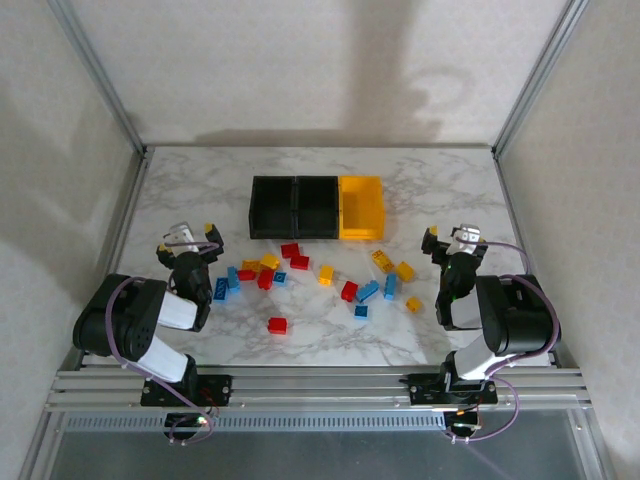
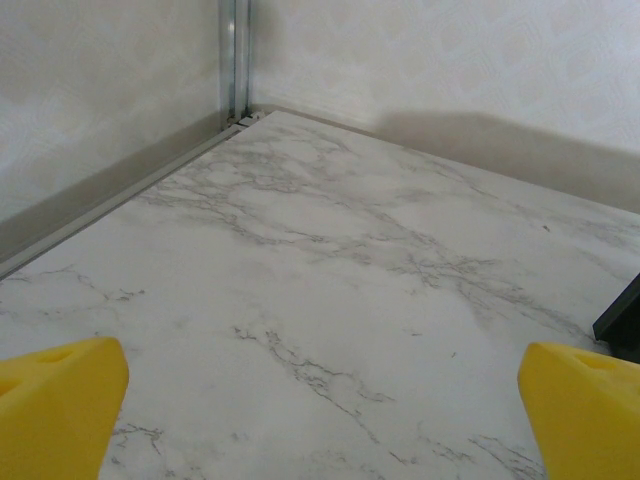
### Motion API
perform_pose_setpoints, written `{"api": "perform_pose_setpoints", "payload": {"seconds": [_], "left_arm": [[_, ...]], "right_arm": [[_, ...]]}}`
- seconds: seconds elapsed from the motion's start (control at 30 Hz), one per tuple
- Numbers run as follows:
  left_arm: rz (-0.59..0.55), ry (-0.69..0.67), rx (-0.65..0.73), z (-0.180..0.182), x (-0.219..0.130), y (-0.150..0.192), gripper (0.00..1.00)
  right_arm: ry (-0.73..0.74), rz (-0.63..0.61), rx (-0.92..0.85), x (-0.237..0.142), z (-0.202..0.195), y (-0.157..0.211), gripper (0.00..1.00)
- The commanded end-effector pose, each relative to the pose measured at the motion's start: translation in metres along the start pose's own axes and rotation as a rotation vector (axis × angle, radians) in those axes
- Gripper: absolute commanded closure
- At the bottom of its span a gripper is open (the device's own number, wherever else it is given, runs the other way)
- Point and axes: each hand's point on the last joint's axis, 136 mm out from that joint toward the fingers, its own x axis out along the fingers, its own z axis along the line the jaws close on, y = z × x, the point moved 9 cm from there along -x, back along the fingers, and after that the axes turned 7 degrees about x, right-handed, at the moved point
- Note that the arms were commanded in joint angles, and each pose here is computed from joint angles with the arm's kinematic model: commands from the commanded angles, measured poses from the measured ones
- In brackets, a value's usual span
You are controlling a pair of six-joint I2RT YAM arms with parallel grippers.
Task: Sort the legos into containers by color
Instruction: Pick up the lego from the center of the table.
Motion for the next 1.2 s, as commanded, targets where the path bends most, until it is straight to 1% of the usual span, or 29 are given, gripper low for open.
{"api": "perform_pose_setpoints", "payload": {"seconds": [0.0,0.1,0.13,0.17,0.2,0.23,0.33,0.43,0.53,0.57,0.6,0.63,0.67,0.7,0.73,0.77,0.8,0.83,0.87,0.93,0.97,1.0,1.07,1.17], "left_arm": [[-0.045,0.009,-0.023,0.000,0.001,-0.009,0.01],[-0.046,0.013,-0.025,0.000,0.002,-0.009,0.01],[-0.053,0.010,-0.029,0.000,0.001,-0.010,0.01],[-0.046,-0.008,-0.035,0.001,0.002,-0.013,0.01],[-0.046,0.022,-0.025,-0.001,0.003,-0.016,0.01],[-0.043,0.016,-0.014,-0.003,0.004,-0.021,0.01],[0.009,-0.046,-0.005,-0.006,0.014,-0.043,0.01],[-0.020,-0.033,-0.007,-0.010,0.015,-0.071,0.01],[-0.045,-0.029,-0.114,-0.009,0.010,-0.100,0.01],[-0.042,-0.031,-0.189,-0.008,0.008,-0.108,0.01],[-0.030,-0.054,-0.301,-0.003,0.006,-0.115,0.00],[-0.006,-0.064,-0.391,0.002,0.005,-0.119,0.00],[0.027,-0.022,-0.474,0.004,0.005,-0.122,0.00],[0.056,0.043,-0.535,0.006,0.005,-0.125,0.00],[0.083,0.097,-0.579,0.006,0.005,-0.126,0.00],[0.118,0.154,-0.605,0.004,0.004,-0.127,0.00],[0.161,0.205,-0.609,-0.001,0.003,-0.129,0.00],[0.219,0.247,-0.595,-0.007,0.003,-0.127,0.03],[0.279,0.300,-0.574,-0.013,0.001,-0.128,0.09],[0.380,0.339,-0.530,-0.022,-0.004,-0.124,0.18],[0.424,0.343,-0.512,-0.026,-0.008,-0.119,0.19],[0.465,0.363,-0.498,-0.029,-0.013,-0.113,0.19],[0.535,0.405,-0.468,-0.035,-0.022,-0.103,0.20],[0.606,0.435,-0.428,-0.042,-0.039,-0.094,0.21]], "right_arm": [[-0.002,-0.021,0.017,0.003,0.000,-0.006,0.01],[0.002,-0.026,0.018,0.003,0.000,-0.006,0.01],[0.025,-0.029,0.021,0.003,-0.001,-0.008,0.01],[0.012,-0.017,0.027,0.003,0.000,-0.011,0.01],[-0.004,-0.027,0.007,0.003,0.002,-0.014,0.01],[-0.006,-0.009,-0.003,0.004,0.005,-0.017,0.01],[-0.006,0.009,-0.003,0.013,0.013,-0.042,0.01],[-0.055,-0.018,0.044,0.011,0.021,-0.067,0.01],[-0.104,-0.035,0.136,0.009,0.029,-0.095,0.01],[-0.093,-0.022,0.193,0.009,0.029,-0.103,0.01],[-0.019,0.010,0.297,0.009,0.025,-0.111,0.01],[0.114,0.071,0.425,0.010,0.017,-0.115,0.01],[0.185,0.135,0.493,0.012,0.012,-0.121,0.01],[0.126,0.197,0.489,0.017,0.014,-0.127,0.01],[0.081,0.246,0.487,0.020,0.017,-0.130,0.04],[0.056,0.288,0.493,0.023,0.020,-0.132,0.08],[0.012,0.324,0.497,0.024,0.025,-0.133,0.13],[-0.039,0.357,0.501,0.023,0.031,-0.134,0.19],[-0.082,0.399,0.507,0.022,0.035,-0.134,0.22],[-0.165,0.506,0.485,0.020,0.047,-0.134,0.34],[-0.167,0.567,0.459,0.019,0.053,-0.131,0.40],[-0.146,0.607,0.423,0.017,0.058,-0.128,0.44],[-0.103,0.644,0.362,0.008,0.066,-0.121,0.44],[-0.096,0.720,0.334,-0.002,0.071,-0.111,0.44]]}}
